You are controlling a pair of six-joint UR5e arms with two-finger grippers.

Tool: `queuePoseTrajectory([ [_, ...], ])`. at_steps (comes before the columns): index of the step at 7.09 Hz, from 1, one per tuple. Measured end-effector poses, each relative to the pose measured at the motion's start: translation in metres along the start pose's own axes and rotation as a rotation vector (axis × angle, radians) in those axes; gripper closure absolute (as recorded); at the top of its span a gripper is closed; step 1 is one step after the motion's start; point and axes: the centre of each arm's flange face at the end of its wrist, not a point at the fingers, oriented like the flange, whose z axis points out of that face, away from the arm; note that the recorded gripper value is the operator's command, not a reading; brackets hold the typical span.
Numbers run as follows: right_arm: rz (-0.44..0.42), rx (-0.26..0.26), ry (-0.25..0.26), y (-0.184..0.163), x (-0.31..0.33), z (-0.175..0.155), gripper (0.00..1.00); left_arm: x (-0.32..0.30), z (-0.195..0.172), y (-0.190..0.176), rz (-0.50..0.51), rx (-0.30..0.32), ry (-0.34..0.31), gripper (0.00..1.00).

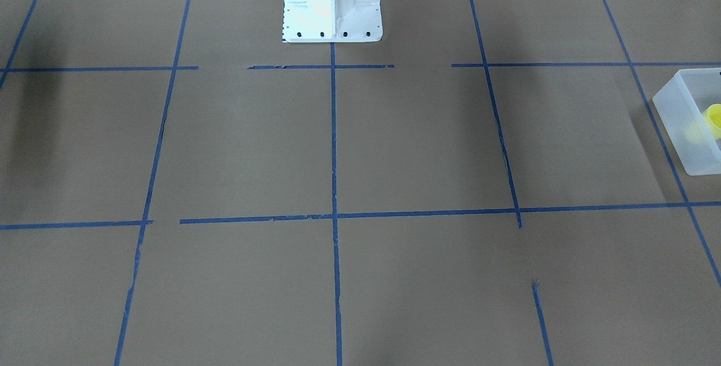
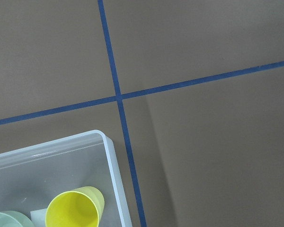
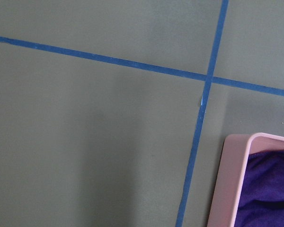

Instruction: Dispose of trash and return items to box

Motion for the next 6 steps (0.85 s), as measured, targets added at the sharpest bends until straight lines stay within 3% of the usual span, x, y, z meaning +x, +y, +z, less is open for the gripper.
queuePoseTrajectory([
  [6,0.034,0.007,0.005,0.0133,0.0107,-0.0059,0.0,-0.0025,0.0019,0.0,0.025,0.021,0.006,0.0],
])
